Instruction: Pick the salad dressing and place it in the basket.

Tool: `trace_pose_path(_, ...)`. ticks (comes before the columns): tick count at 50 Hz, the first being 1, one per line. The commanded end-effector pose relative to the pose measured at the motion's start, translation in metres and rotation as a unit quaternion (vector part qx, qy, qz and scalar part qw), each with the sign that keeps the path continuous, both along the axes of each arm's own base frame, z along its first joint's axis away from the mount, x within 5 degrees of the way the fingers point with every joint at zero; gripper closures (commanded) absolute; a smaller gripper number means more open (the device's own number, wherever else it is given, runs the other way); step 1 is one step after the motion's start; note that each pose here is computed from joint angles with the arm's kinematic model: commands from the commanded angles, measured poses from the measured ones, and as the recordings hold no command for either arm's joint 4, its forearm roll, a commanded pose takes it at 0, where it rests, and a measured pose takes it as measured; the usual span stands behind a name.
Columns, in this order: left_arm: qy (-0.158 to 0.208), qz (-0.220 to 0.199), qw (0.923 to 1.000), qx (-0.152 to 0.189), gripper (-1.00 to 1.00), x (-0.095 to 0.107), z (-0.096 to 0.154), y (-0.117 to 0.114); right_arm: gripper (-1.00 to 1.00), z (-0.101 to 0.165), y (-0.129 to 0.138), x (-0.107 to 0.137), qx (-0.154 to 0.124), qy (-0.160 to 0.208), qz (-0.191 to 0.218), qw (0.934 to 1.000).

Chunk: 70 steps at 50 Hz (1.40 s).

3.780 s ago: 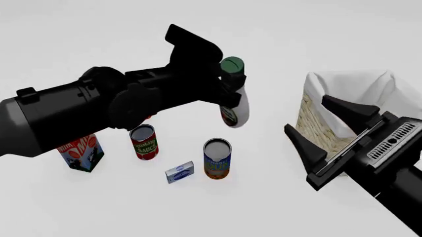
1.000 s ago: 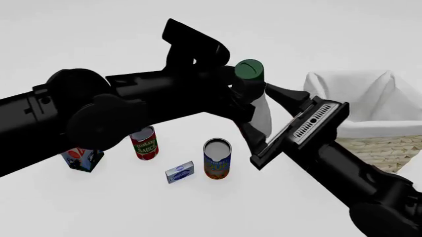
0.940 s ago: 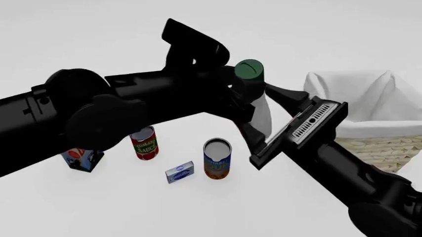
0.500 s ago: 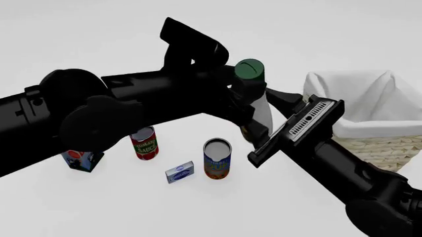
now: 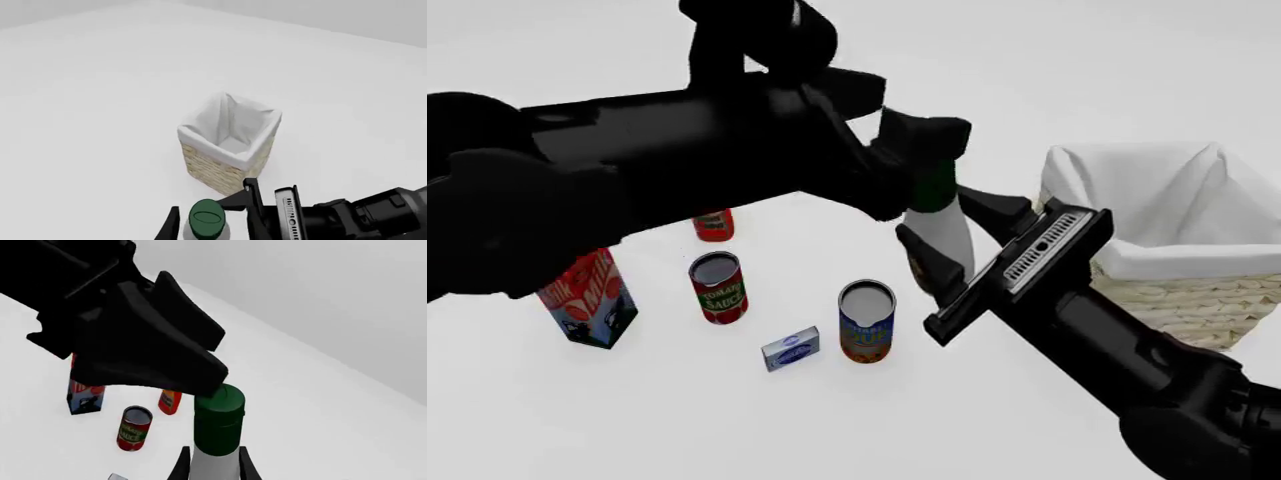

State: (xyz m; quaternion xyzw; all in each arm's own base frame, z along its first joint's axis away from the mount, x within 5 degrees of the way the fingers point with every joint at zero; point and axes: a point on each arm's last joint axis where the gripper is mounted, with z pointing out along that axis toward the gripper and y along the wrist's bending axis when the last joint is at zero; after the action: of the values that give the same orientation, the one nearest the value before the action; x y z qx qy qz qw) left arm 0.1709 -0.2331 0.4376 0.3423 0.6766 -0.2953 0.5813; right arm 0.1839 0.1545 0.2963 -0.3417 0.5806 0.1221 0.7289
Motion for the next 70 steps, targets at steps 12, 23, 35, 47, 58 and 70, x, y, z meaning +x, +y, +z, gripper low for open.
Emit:
trace_pose_path(12, -0.115, 0.060, 0.9851, -0.114, -1.00, -0.084, 0.074, 0.141, 1.00, 0.008, -0.010, -0.005, 0.024, 0.000, -0.006, 0.9997)
trace_pose_path(23, -0.103, 0.186, 0.9670, -0.141, -1.00, -0.101, 0.017, 0.190, 1.00, 0.023, -0.020, -0.013, 0.027, -0.019, -0.015, 0.9993)
trace_pose_path(35, -0.098, 0.287, 0.9431, -0.135, -1.00, -0.109, -0.060, 0.211, 1.00, 0.044, -0.032, -0.022, 0.026, -0.051, -0.027, 0.9980)
trace_pose_path(47, -0.105, 0.381, 0.9131, -0.101, -1.00, -0.119, -0.142, 0.225, 1.00, 0.065, -0.045, -0.028, 0.029, -0.076, -0.048, 0.9955)
trace_pose_path(58, -0.107, 0.423, 0.8968, -0.072, -1.00, -0.122, -0.193, 0.230, 1.00, 0.085, -0.065, -0.031, 0.035, -0.100, -0.088, 0.9905)
trace_pose_path(70, -0.131, 0.459, 0.8769, -0.057, -1.00, -0.115, -0.220, 0.235, 1.00, 0.110, -0.089, -0.036, 0.055, -0.122, -0.144, 0.9806)
